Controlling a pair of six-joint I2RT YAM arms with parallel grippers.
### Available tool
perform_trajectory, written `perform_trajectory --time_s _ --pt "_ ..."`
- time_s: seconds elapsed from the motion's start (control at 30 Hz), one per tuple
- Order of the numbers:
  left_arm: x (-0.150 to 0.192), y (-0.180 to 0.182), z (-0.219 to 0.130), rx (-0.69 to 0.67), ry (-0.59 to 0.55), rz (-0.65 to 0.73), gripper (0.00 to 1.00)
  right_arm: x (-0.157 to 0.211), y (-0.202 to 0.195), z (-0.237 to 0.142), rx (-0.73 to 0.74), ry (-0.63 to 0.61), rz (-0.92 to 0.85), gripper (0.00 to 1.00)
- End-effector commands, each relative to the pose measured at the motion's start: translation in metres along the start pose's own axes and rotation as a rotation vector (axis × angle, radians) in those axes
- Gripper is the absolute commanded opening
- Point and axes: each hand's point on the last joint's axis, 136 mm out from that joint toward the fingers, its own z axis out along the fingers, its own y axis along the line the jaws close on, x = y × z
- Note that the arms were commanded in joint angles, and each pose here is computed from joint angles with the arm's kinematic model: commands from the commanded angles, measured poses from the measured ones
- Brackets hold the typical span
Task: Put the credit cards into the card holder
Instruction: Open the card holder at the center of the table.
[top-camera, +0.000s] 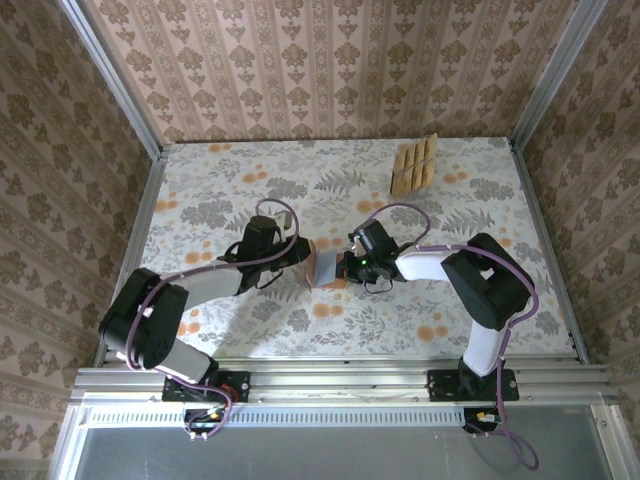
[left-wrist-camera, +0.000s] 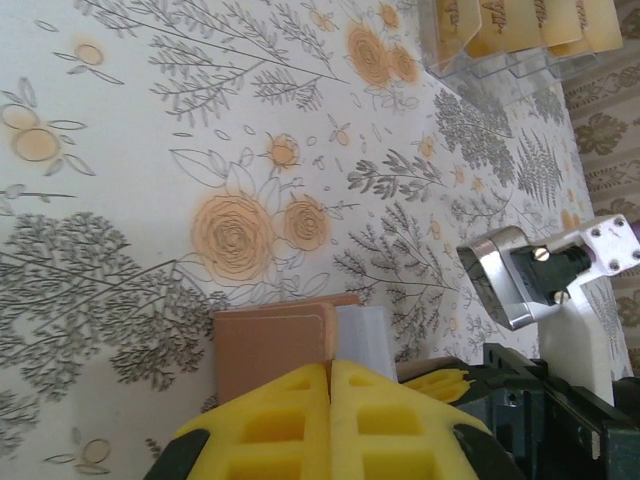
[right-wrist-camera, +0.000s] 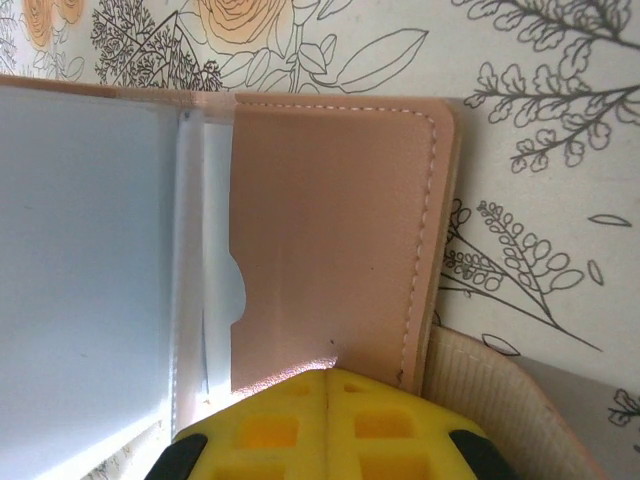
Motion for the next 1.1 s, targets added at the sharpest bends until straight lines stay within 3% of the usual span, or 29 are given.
perform_trajectory --time_s 0.0,0.27,0.53,0.87,1.07 --pt "0.008 -0.018 0.013 0.056 0.03 0.003 0.0 0.029 -0.053 0.016 0.164 0.082 0.076 0.04" --pt "0.018 0.008 0.013 -0.044 0.004 -0.02 0.0 0.021 -0.046 0.006 0.149 0.073 0.069 0.06" --pt "0.012 0.017 0.0 -0.112 -0.024 0.018 0.0 -0.002 -0.007 -0.029 0.093 0.03 -0.01 0.25" --pt "0.007 0.015 -0.002 -0.107 -0.028 0.018 0.0 -0.028 0.002 -0.089 0.106 -0.099 -0.006 0.28" --pt "0.008 0.015 0.001 -0.106 -0.019 0.024 0.0 -0.028 0.024 -0.091 0.03 -0.094 -0.03 0.25"
